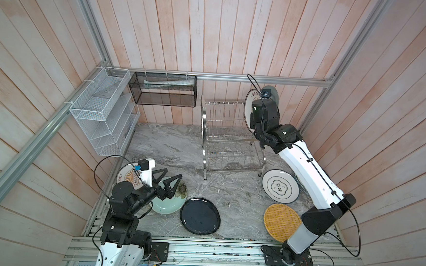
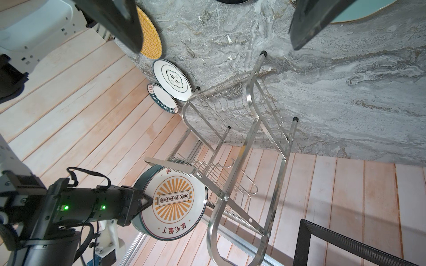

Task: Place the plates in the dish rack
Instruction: 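Lower the sunburst plate into the rack slot beside the teal plate with the right gripper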

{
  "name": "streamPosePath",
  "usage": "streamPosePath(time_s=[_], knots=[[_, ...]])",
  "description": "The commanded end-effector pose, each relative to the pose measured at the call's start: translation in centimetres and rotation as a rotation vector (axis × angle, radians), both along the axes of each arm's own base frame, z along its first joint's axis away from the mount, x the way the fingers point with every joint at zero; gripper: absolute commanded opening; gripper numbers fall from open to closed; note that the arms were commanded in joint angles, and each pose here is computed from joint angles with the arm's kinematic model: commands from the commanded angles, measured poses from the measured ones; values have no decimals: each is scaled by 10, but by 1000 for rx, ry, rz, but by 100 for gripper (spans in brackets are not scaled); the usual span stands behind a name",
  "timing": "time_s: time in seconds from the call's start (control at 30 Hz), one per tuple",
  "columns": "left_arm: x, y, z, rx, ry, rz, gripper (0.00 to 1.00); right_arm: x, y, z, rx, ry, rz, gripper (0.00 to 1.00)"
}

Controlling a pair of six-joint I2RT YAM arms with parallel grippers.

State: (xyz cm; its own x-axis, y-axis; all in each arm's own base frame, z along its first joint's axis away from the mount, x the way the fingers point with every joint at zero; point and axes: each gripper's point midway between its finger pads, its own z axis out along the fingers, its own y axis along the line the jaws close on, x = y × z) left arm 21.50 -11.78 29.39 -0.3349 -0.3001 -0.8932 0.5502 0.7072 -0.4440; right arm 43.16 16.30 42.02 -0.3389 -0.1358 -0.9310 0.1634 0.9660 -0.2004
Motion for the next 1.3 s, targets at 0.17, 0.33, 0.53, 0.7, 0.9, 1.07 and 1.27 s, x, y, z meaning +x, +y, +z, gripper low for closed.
streamPosePath(time_s=[0.17,0.33,0.53,0.7,0.9,1.07,1.27], knots=[[-3,-1,5,-8,-29,-15,100,-18,10,-8,2,53,58,7],[-3,-2,6,-10,-29,-16,100,-19,9,-2,6,42,44,7],[-3,-2,5,-11,-29,-17,100,-17,5,-7,-35,47,15,7],[-3,-2,5,-11,-29,-18,100,-16,5,-11,-45,54,14,7],[-4,-2,5,-11,-28,-18,100,-14,7,-18,-50,67,18,7],[-3,-2,5,-12,-28,-21,100,-14,10,-15,-26,59,25,7],[-2,-3,4,-12,-22,-22,100,-10,15,-9,-2,54,6,5]])
